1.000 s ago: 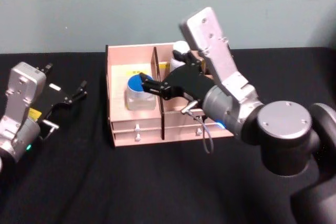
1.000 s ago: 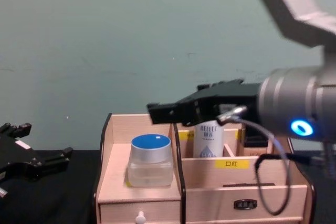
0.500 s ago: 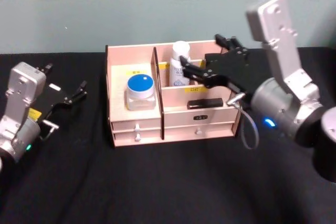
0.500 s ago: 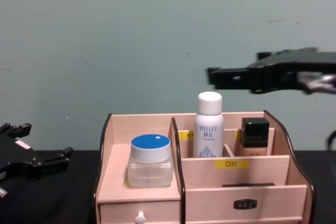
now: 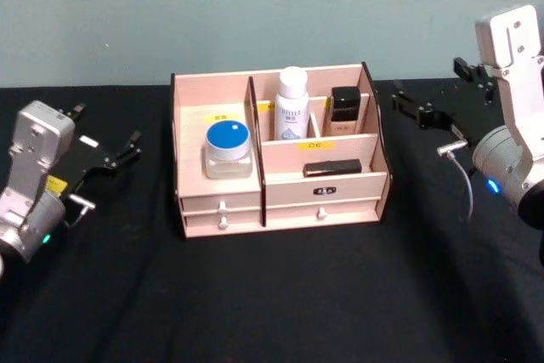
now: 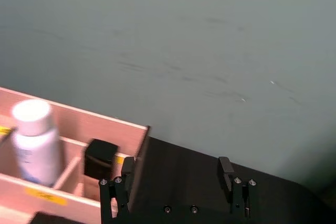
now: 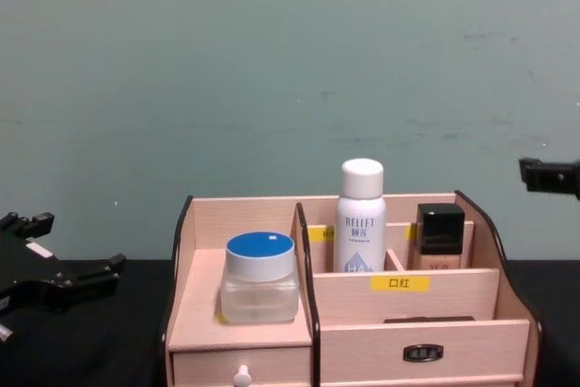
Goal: Pick up the facial cleanser and watermelon frost from the table and place them into the tiered storage box.
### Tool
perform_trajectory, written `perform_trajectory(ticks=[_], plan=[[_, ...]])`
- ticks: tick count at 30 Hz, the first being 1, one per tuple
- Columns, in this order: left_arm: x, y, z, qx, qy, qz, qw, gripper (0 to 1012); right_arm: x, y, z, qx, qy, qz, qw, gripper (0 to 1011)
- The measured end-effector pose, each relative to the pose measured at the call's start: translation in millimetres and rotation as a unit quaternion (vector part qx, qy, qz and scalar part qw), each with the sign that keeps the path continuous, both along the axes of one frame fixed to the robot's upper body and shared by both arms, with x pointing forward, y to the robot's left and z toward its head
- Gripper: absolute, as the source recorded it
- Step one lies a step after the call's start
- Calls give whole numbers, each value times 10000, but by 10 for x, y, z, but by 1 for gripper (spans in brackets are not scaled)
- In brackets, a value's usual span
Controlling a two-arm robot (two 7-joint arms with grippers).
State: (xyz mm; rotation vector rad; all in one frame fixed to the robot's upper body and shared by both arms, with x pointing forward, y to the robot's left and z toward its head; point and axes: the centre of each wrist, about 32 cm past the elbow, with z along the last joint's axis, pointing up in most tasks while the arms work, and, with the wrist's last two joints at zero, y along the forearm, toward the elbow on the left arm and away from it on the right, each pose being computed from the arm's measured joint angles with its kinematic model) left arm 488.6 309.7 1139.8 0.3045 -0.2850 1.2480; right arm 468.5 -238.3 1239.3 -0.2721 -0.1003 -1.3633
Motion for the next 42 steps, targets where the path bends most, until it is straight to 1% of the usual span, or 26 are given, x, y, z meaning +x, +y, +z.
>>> perform_trajectory(ticks=[1,4,5,11,21,42], plan=[[0,0,0,0,0,0,10000,1001,0,0,0,0,0,0,10000,1000],[0,0,0,0,-1,0,10000,1001,87,-43,-79,-37,60,-193,9998,1002],[0,0,0,0,0,0,10000,1001,87,-43,-79,-37,60,-193,9998,1002],[0,0,0,0,0,0,10000,1001,177,-61,-212,-86,175,-367,9991,1000],[0,0,0,0,0,0,10000,1001,229,-31,-334,-149,351,-435,9983,1000],[0,0,0,0,0,0,10000,1001,223,-32,-322,-152,346,-421,9984,1000]])
